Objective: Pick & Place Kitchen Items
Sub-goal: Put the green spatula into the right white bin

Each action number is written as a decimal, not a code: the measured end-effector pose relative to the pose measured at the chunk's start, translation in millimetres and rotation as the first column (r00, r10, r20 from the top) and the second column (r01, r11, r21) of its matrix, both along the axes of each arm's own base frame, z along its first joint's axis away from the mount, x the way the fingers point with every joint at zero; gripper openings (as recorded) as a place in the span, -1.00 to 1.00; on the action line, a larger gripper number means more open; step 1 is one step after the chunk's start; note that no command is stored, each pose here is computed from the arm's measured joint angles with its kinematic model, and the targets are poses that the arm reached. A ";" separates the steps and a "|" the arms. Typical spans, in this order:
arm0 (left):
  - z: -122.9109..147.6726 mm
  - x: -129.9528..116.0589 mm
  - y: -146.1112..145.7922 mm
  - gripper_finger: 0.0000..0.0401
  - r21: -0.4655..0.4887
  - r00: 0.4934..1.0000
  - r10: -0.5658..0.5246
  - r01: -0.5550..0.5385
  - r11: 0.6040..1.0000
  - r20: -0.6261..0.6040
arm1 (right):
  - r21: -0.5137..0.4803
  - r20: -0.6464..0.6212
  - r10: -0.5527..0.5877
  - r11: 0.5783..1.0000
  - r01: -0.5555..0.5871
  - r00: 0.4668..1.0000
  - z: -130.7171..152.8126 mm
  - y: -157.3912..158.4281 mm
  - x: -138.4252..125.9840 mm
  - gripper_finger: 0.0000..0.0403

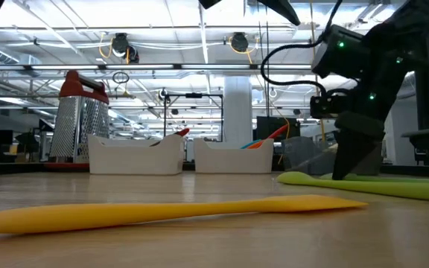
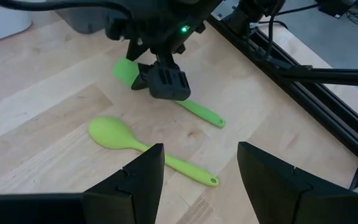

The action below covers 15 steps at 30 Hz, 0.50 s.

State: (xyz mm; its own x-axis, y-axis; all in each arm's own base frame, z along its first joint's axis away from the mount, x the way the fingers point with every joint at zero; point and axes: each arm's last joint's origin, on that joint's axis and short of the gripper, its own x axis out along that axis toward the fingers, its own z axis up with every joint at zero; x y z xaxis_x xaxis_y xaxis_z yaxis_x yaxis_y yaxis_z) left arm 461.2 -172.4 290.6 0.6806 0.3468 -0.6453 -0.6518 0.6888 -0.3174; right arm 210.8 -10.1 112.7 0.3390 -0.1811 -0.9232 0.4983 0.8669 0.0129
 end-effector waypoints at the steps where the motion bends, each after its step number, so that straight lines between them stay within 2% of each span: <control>1: 0.0 0.0 0.0 0.04 0.000 1.000 0.000 0.000 1.000 0.001 | 0.004 -0.006 0.003 1.000 -0.003 1.000 -1.6 0.1 0.4 0.33; 7: 0.1 0.1 0.0 0.04 0.001 1.000 -0.001 0.001 1.000 0.001 | 0.016 -0.049 -0.001 1.000 0.002 0.999 -6.7 0.3 -2.0 0.27; 15: 0.1 0.1 0.0 0.04 0.003 1.000 -0.002 0.002 1.000 0.000 | 0.024 -0.071 -0.011 1.000 0.013 0.997 -10.2 0.6 -6.0 -0.05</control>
State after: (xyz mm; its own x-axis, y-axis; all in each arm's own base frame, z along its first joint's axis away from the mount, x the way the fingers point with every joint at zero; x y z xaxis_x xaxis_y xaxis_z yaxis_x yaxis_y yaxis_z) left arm 461.3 -172.5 290.7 0.6813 0.3468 -0.6446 -0.6502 0.6912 -0.3153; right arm 204.8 -9.5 102.4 0.2706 -0.1619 -0.9490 0.5091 0.8607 -0.0017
